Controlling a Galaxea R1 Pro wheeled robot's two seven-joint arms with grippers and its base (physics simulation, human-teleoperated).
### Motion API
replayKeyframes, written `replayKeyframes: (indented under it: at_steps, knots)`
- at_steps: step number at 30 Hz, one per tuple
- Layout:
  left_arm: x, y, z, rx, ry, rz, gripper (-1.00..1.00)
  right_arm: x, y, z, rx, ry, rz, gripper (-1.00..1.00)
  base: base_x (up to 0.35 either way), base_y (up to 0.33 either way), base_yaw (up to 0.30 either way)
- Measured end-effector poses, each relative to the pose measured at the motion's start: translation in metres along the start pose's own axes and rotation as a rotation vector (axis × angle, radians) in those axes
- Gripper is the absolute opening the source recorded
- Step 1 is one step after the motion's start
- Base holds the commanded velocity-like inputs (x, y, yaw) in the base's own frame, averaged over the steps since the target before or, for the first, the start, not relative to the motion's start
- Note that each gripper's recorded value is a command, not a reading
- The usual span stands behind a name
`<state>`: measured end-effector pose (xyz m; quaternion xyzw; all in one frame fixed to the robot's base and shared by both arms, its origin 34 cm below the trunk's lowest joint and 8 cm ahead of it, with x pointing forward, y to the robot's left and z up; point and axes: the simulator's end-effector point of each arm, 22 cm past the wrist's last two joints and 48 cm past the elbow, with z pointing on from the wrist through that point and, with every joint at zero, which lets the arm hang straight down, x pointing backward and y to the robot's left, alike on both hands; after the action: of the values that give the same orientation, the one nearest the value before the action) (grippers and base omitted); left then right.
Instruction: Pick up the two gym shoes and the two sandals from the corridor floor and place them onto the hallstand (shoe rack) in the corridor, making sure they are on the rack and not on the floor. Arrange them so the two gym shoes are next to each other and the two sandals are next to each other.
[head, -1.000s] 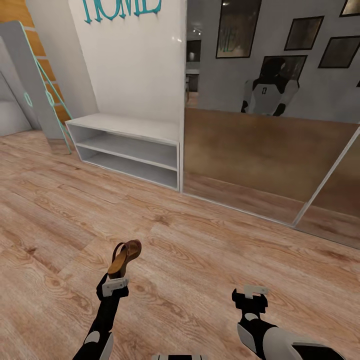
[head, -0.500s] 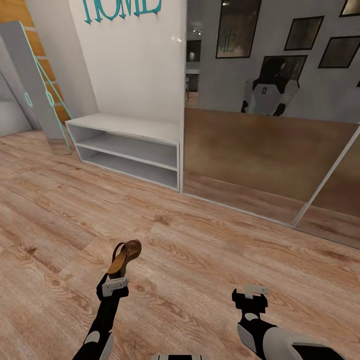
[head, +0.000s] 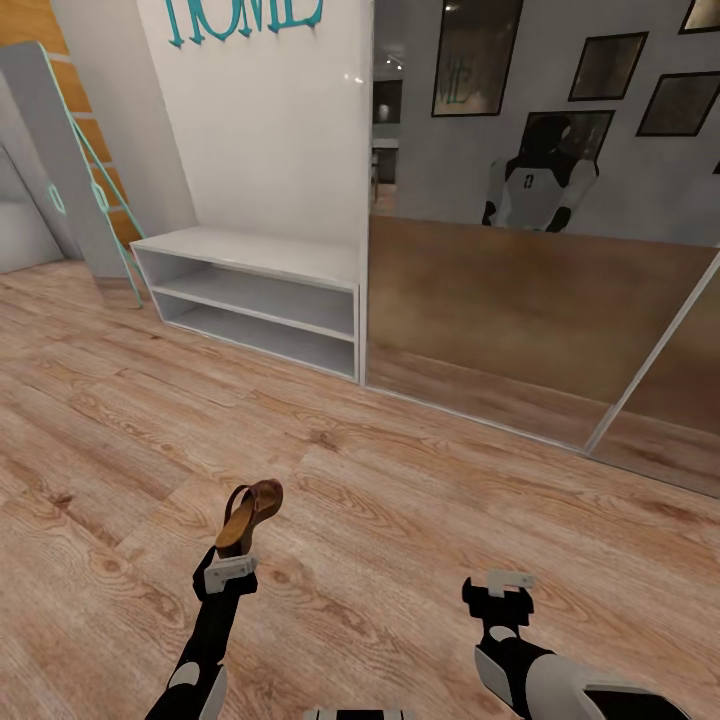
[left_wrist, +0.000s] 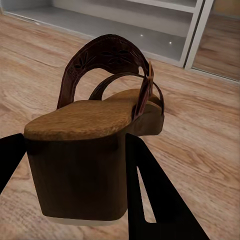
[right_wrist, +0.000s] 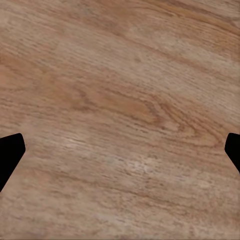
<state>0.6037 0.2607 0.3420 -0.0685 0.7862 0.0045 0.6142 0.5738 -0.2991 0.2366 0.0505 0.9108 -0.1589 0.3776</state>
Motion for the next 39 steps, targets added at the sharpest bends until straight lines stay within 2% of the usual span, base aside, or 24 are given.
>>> replayKeyframes:
  at_steps: [7, 8, 9, 10, 11, 12, 13, 14, 15, 16, 18, 23, 31, 35, 39]
  knots:
    - [-0.001, 0.000, 0.000, -0.001, -0.001, 0.000, -1.00, 0.000, 0.000, 0.000, -0.003, 0.001, 0.000, 1.00, 0.000, 0.000, 0.000]
    - [-0.001, 0.000, 0.000, -0.001, -0.001, 0.000, -1.00, 0.004, -0.003, 0.001, 0.002, 0.019, -0.008, 1.00, 0.000, 0.000, 0.000]
    - [-0.004, 0.001, 0.001, -0.003, -0.009, 0.000, -1.00, 0.020, -0.025, 0.016, -0.039, 0.180, -0.075, 1.00, 0.000, 0.000, 0.000]
    - [-0.004, 0.001, 0.001, -0.003, -0.010, 0.001, -1.00, 0.078, -0.133, 0.015, 0.069, 0.469, -0.156, 1.00, 0.000, 0.000, 0.000]
    - [-0.008, 0.002, 0.003, -0.005, -0.020, 0.002, -1.00, 0.097, -0.235, 0.009, 0.148, 0.581, -0.166, 1.00, 0.000, 0.000, 0.000]
    - [-0.021, 0.005, 0.007, -0.010, -0.048, 0.006, -1.00, 0.115, -0.267, -0.001, 0.144, 0.643, -0.155, 1.00, 0.000, 0.000, 0.000]
    - [-0.041, 0.009, 0.012, -0.015, -0.094, 0.017, -1.00, 0.165, -0.233, -0.023, 0.031, 0.726, -0.150, 1.00, 0.000, 0.000, 0.000]
    - [-0.090, 0.016, 0.021, -0.028, -0.202, 0.038, -1.00, 0.222, -0.217, -0.055, -0.006, 0.803, -0.166, 1.00, 0.000, 0.000, 0.000]
    - [-0.126, 0.023, 0.024, -0.043, -0.280, 0.044, -1.00, 0.217, -0.209, -0.052, -0.020, 0.786, -0.163, 1.00, 0.000, 0.000, 0.000]
    - [-0.124, 0.022, 0.024, -0.039, -0.276, 0.050, -1.00, 0.218, -0.203, -0.051, -0.030, 0.779, -0.162, 1.00, 0.000, 0.000, 0.000]
    - [-0.143, 0.025, 0.024, -0.045, -0.318, 0.056, -1.00, 0.227, -0.195, -0.056, -0.050, 0.777, -0.162, 1.00, 0.000, 0.000, 0.000]
    - [-0.158, 0.026, 0.024, -0.049, -0.349, 0.065, -1.00, 0.236, -0.193, -0.060, -0.059, 0.759, -0.165, 1.00, 0.000, 0.000, 0.000]
    - [-0.172, 0.028, 0.023, -0.054, -0.379, 0.071, -1.00, 0.242, -0.197, -0.060, -0.066, 0.672, -0.176, 1.00, 0.000, 0.000, 0.000]
    - [-0.173, 0.028, 0.023, -0.054, -0.383, 0.072, -1.00, 0.245, -0.198, -0.062, -0.067, 0.664, -0.179, 1.00, 0.000, 0.000, 0.000]
    - [-0.173, 0.028, 0.023, -0.054, -0.383, 0.072, -1.00, 0.250, -0.199, -0.065, -0.066, 0.685, -0.180, 1.00, 0.000, 0.000, 0.000]
